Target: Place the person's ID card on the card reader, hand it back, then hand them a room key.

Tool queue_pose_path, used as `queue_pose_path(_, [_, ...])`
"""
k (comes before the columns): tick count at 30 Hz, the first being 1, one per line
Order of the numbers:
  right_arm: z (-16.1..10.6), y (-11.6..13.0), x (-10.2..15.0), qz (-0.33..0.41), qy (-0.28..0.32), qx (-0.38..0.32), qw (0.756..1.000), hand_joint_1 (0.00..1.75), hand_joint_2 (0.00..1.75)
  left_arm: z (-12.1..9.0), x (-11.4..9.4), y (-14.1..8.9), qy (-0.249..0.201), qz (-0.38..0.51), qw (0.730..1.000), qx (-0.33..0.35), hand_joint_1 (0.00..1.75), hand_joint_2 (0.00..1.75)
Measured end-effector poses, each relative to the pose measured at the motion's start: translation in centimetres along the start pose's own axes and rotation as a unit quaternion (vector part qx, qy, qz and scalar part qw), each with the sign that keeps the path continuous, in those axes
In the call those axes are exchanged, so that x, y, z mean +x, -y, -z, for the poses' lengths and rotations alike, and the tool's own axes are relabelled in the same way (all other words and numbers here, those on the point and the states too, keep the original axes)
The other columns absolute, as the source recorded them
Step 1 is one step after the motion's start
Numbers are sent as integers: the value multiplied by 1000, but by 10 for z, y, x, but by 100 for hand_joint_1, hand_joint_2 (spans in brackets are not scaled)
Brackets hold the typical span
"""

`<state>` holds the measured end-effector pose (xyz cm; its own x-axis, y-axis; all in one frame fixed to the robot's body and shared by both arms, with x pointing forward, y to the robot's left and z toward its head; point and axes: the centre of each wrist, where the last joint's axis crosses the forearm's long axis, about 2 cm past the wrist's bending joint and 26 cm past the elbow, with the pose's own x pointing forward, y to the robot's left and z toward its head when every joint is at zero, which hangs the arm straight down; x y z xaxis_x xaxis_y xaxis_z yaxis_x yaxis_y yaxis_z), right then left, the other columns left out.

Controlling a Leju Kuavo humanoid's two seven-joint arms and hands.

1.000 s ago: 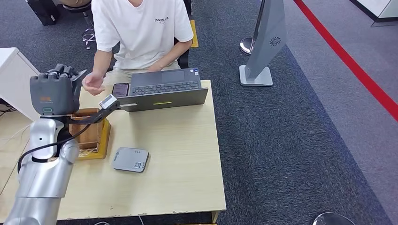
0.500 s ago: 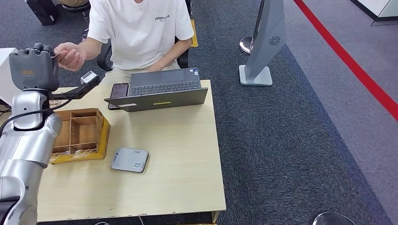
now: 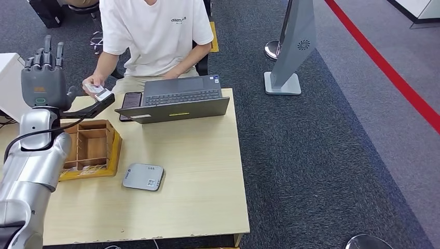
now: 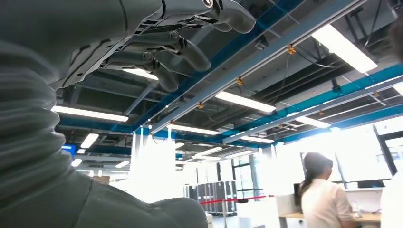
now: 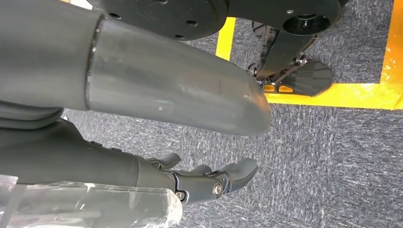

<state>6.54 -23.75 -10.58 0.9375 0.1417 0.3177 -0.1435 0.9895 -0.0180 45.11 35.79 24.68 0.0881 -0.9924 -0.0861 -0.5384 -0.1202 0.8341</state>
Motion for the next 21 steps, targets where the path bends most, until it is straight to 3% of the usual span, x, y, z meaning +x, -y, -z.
queue_pose_path(4, [0, 0, -3, 10, -1, -4, 1000, 0, 0, -30, 15, 3, 20, -19, 1000, 9, 0, 175])
queue_pose_path(10, [-1, 0, -9, 31, -8, -15, 999, 0, 0, -105, 49, -2, 59, -55, 996, 39, 0, 175])
queue_pose_path(16, [-2, 0, -10, 43, -10, -18, 999, 0, 0, -135, 59, -15, 78, -71, 992, 64, 0, 175])
queue_pose_path(21, [-2, 0, -13, 59, -14, -29, 998, 0, 0, -191, 73, -26, 114, -81, 986, 92, 0, 175])
